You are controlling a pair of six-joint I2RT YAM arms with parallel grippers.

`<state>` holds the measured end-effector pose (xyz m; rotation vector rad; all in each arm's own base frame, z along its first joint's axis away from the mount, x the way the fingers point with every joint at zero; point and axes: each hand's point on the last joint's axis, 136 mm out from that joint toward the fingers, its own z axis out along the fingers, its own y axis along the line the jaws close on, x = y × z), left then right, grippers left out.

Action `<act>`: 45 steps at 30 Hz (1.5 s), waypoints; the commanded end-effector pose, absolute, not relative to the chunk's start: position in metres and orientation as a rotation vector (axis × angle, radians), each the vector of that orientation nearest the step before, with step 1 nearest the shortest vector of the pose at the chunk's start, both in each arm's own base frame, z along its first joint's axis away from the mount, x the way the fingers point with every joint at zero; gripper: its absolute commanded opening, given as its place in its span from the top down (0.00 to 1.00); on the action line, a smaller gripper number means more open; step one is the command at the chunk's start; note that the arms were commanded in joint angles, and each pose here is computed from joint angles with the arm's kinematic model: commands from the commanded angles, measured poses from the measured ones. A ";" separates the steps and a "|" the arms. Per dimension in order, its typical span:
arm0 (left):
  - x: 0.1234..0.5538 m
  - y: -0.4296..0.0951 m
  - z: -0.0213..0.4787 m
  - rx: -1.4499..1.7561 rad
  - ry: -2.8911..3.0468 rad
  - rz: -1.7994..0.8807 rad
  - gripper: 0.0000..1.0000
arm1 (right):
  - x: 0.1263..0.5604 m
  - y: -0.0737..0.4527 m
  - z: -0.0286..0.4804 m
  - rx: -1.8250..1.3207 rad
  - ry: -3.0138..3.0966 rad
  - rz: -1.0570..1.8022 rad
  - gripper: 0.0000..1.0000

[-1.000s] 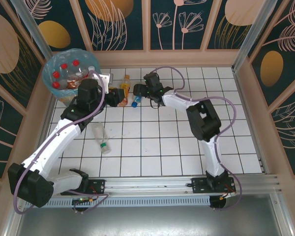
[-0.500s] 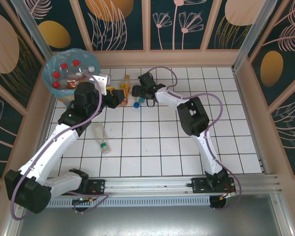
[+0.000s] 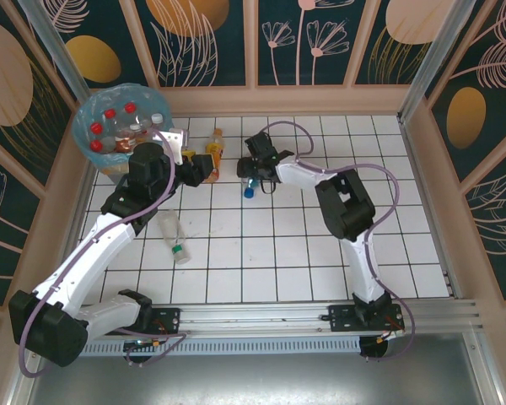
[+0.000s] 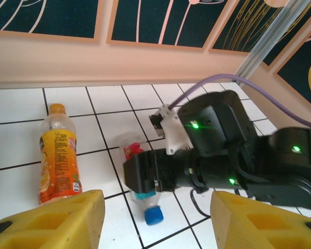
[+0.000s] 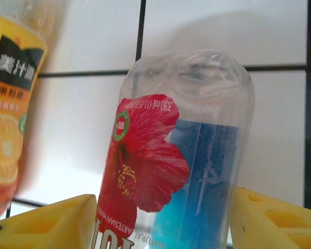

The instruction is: Put the plastic bottles in the bin

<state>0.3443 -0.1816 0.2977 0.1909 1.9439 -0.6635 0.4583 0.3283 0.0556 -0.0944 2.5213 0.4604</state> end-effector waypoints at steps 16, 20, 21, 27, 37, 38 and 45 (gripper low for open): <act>0.334 -0.232 0.310 0.317 1.947 -1.021 0.20 | 0.298 0.343 0.223 -0.554 1.964 1.047 0.40; 0.326 -0.241 0.313 0.354 1.949 -1.100 0.18 | 0.277 0.342 0.256 -0.605 1.844 1.031 0.41; 0.323 -0.243 0.315 0.364 1.945 -1.124 0.18 | 0.274 0.342 0.263 -0.607 1.819 1.029 0.41; 0.307 -0.250 0.334 0.413 1.889 -1.238 0.16 | 0.257 0.339 0.298 -0.620 1.670 1.058 0.42; 0.286 -0.263 0.342 0.486 1.850 -1.425 0.19 | 0.244 0.342 0.317 -0.658 1.599 1.096 0.43; 0.286 -0.264 0.341 0.490 1.856 -1.431 0.19 | 0.244 0.342 0.317 -0.659 1.600 1.096 0.42; 0.291 -0.263 0.331 0.482 1.920 -1.382 0.19 | 0.238 0.344 0.325 -0.665 1.575 1.110 0.43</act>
